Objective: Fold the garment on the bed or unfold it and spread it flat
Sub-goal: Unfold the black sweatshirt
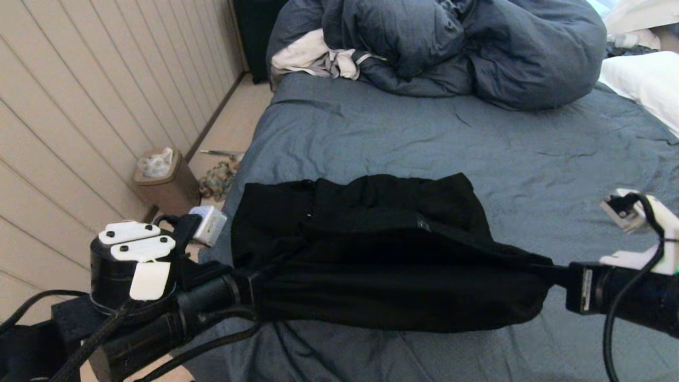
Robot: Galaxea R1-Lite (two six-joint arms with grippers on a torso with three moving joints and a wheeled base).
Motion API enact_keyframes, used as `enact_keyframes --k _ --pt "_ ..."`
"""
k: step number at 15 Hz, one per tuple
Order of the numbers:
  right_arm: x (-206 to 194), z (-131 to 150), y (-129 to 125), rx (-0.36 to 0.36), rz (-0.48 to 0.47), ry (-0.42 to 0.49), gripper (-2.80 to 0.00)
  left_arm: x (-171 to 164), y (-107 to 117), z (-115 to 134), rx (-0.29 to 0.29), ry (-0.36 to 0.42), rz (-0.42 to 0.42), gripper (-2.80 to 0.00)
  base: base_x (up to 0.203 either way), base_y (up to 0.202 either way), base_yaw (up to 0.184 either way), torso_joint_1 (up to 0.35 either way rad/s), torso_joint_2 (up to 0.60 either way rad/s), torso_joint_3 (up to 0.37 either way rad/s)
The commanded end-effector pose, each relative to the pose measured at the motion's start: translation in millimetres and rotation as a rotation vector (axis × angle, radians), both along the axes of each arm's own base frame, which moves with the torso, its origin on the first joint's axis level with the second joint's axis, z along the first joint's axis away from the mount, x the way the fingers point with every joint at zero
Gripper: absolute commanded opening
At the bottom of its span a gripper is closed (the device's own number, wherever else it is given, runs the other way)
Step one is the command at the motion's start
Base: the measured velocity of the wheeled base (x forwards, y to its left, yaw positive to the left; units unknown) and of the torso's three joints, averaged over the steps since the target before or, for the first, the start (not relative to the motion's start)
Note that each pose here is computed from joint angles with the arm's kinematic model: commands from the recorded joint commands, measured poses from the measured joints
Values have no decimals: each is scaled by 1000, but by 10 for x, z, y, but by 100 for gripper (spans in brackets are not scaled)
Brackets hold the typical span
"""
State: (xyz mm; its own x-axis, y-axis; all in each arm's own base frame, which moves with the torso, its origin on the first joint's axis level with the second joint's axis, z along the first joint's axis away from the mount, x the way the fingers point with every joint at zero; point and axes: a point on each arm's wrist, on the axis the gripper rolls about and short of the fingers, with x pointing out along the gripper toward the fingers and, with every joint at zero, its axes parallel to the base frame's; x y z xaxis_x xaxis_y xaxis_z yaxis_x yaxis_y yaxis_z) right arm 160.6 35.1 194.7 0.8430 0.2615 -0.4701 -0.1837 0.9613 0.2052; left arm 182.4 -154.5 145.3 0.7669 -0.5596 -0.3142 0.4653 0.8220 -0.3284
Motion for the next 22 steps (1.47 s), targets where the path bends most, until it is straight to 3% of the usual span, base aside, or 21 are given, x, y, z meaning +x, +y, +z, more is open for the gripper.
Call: enact_keyframes --k 1,2,4,8,13,15,19,20,22 --pt "-131 -141 8 -19 29 32 -280 -144 11 -93 18 14 -37 -280 0 0 0 0 0 0" --pt "-194 -174 -6 -25 35 30 0 -211 17 -123 23 16 -51 0 0 0 0 0 0 0" --pt "-345 -225 -35 -47 56 11 0 -396 88 -181 37 26 -90 0 0 0 0 0 0 0" --pt "-474 -234 -62 -53 65 -17 0 -581 209 -81 -9 -16 -119 0 0 0 0 0 0 0" --pt "-672 -64 -90 0 121 -137 0 -733 380 91 -60 -76 -107 0 0 0 0 0 0 0" --pt "-654 -3 -93 4 116 -149 0 -764 416 230 -82 -101 -104 0 0 0 0 0 0 0" --pt "-390 117 -32 7 115 -120 0 -660 323 468 -73 -80 -103 0 0 0 0 0 0 0" --pt "-258 167 -1 13 112 -106 -280 -539 230 471 -55 -59 -91 0 0 0 0 0 0 0" --pt "44 272 77 35 104 -81 -280 -216 18 473 -30 -23 -71 0 0 0 0 0 0 0"
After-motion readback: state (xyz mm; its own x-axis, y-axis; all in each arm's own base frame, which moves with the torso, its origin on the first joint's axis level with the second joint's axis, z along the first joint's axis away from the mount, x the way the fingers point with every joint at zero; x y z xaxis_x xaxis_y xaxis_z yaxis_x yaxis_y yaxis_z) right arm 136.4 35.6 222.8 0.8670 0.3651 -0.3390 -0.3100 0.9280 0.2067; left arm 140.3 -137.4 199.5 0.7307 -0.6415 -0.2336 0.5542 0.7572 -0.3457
